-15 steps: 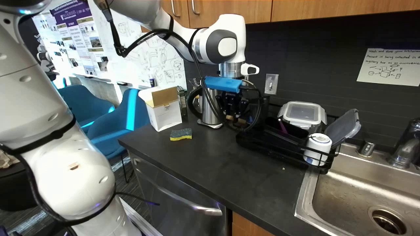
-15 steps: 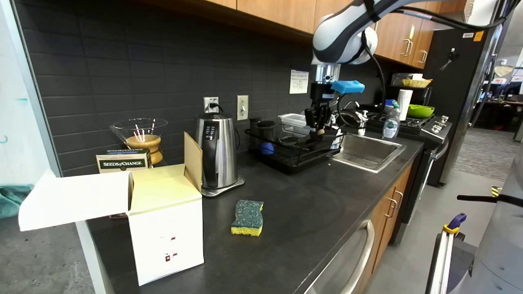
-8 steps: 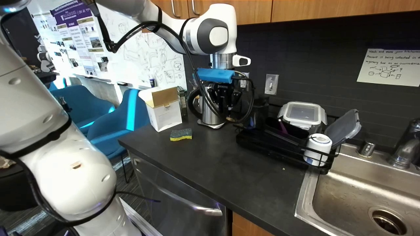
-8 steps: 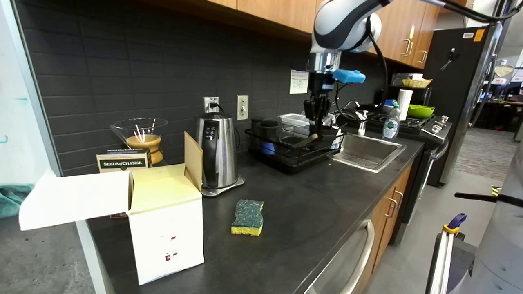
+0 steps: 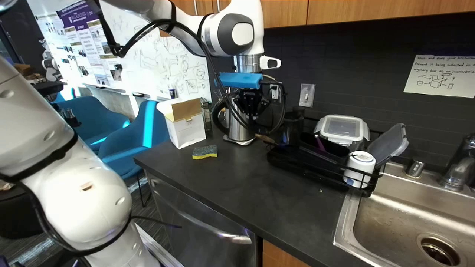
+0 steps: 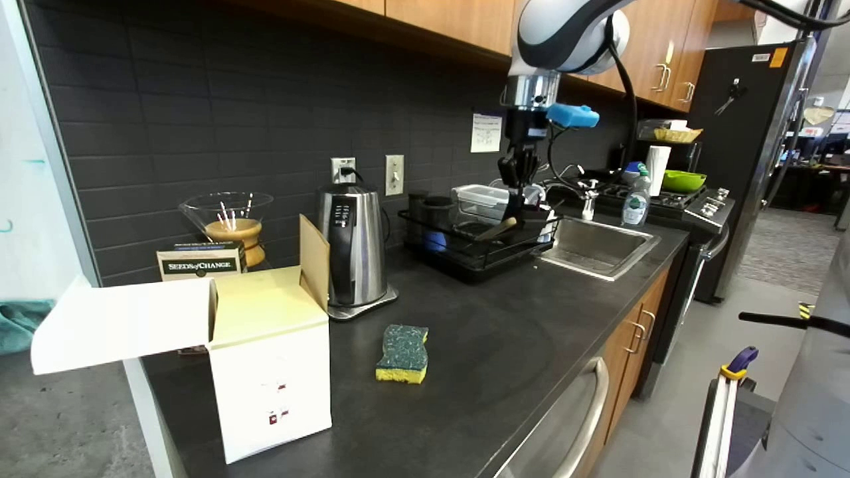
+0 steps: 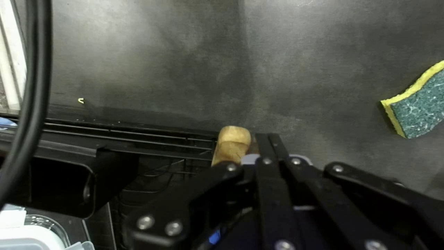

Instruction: Put the brown spatula in the black bucket in the drying rack

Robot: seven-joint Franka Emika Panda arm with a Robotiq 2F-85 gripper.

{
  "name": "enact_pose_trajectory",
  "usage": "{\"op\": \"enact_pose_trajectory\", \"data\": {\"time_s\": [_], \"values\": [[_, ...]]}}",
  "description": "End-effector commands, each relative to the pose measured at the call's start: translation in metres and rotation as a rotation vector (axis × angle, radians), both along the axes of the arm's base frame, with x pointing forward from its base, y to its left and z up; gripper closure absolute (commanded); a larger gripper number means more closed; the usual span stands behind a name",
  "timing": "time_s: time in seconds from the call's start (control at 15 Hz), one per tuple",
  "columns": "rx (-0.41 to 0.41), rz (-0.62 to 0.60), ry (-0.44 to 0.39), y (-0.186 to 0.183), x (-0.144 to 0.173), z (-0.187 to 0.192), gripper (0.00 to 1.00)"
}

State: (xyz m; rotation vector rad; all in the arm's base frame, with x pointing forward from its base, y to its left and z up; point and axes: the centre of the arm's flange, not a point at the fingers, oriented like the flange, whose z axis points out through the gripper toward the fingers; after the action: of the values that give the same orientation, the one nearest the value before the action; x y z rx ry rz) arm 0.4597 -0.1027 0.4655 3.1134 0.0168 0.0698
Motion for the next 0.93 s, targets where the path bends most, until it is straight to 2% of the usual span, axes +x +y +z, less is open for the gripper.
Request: {"op": "enact_pose_trajectory", "data": {"time_s": [0.0, 0.13, 0.73, 0.8, 0.87], "values": [[-0.013, 0.018, 0.005, -0.001, -0.009, 0.0, 0.74], [-0.014, 0.02, 0.011, -0.001, -0.008, -0.002, 0.68], [-0.036, 0.026, 0.03, -0.011, -0.002, -0.011, 0.08], [-0.037, 0.028, 0.032, -0.013, -0.002, -0.013, 0.02], [-0.035, 0.034, 0.036, -0.015, -0.002, -0.016, 0.0]]}}
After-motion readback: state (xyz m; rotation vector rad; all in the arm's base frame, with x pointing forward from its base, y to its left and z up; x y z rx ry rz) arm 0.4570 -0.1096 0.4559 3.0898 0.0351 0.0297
